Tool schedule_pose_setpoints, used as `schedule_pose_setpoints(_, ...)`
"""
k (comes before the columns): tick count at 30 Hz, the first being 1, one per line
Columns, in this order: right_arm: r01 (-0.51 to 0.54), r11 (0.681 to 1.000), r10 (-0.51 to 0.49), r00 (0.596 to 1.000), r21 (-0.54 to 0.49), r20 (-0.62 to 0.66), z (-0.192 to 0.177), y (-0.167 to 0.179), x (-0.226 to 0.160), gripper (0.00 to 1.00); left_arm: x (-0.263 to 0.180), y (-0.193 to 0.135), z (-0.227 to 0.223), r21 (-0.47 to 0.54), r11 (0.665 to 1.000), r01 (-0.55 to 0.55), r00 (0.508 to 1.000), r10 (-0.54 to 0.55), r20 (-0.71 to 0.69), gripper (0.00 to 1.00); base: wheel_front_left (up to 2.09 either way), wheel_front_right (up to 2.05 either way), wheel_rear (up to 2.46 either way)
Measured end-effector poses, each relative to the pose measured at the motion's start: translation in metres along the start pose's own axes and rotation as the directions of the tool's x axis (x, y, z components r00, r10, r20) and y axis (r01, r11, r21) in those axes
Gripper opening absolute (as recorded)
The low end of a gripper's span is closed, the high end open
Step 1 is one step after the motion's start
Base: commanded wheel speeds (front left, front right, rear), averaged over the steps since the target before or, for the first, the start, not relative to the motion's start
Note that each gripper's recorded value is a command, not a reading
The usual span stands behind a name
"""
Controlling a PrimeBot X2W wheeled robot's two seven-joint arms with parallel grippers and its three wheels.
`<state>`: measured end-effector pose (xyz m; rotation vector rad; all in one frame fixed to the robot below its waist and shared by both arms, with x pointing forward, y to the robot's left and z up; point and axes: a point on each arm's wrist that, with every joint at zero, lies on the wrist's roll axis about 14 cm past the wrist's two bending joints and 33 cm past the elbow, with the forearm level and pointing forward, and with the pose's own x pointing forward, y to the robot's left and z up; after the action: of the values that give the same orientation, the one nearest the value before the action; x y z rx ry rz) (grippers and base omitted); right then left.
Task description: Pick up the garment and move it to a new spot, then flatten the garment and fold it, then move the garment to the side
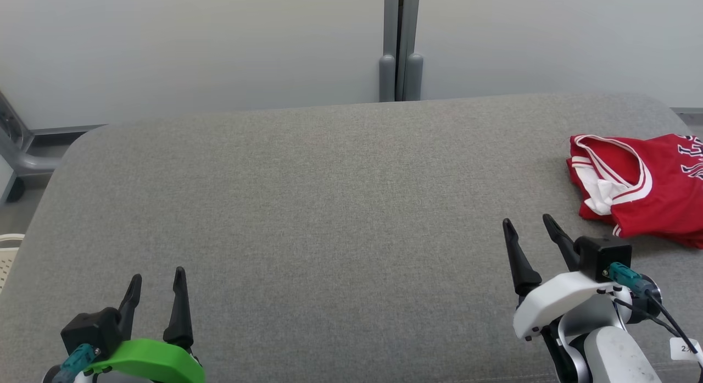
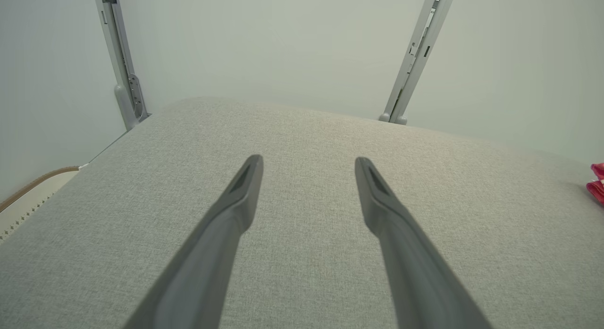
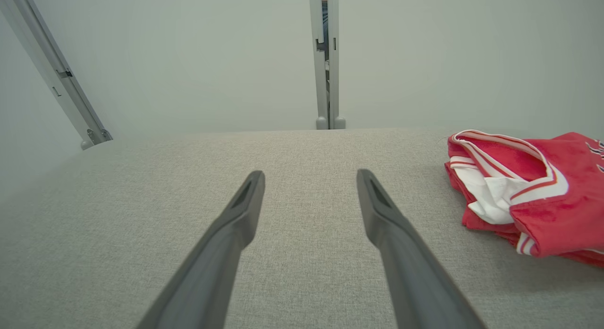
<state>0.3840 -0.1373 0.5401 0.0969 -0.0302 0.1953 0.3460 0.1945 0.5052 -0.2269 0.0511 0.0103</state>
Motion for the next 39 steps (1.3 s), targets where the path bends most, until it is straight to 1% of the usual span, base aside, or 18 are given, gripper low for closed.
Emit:
schedule_pose_setpoints(7,-0.018,1.0,0.018,1.0,0.007,0.003,0.001,0.007,-0.001,1.0,-0.003,0.002,0.0,0.002,1.0,0.001,1.0,-0.001,-0.008,1.0,0.0,0.0,0.0)
schedule_pose_setpoints(19,-0.014,1.0,0.013,1.0,0.015,0.011,0.001,0.005,-0.003,1.0,-0.005,0.001,-0.001,0.01,1.0,0.012,1.0,-0.012,-0.011,1.0,0.0,0.0,0.0)
schedule_pose_setpoints(20,-0.012,1.0,0.012,1.0,0.016,0.007,0.0,0.005,-0.003,0.0,-0.005,0.001,-0.002,0.01,1.0,0.012,1.0,-0.012,-0.014,0.0,0.0,0.0,0.0)
schedule_pose_setpoints(25,0.006,0.999,-0.003,0.997,0.041,-0.077,-0.028,0.003,-0.014,0.0,-0.013,-0.005,-0.026,-0.019,1.0,0.003,0.997,-0.004,-0.081,0.0,0.0,0.0,0.0)
schedule_pose_setpoints(29,0.034,0.993,-0.023,0.996,0.114,-0.091,-0.032,-0.004,-0.015,0.0,-0.011,-0.005,-0.029,-0.079,0.997,-0.006,0.995,-0.002,-0.097,0.0,0.0,0.0,0.0)
schedule_pose_setpoints(30,0.045,0.987,-0.031,0.995,0.153,-0.093,-0.033,-0.007,-0.016,0.0,-0.01,-0.006,-0.029,-0.119,0.993,-0.013,0.994,0.0,-0.105,0.0,0.0,0.0,0.0)
schedule_pose_setpoints(39,0.087,0.946,-0.061,0.994,0.312,-0.093,-0.032,-0.017,-0.016,0.0,-0.004,-0.008,-0.031,-0.261,0.965,-0.031,0.992,-0.003,-0.128,0.0,0.0,0.0,0.0)
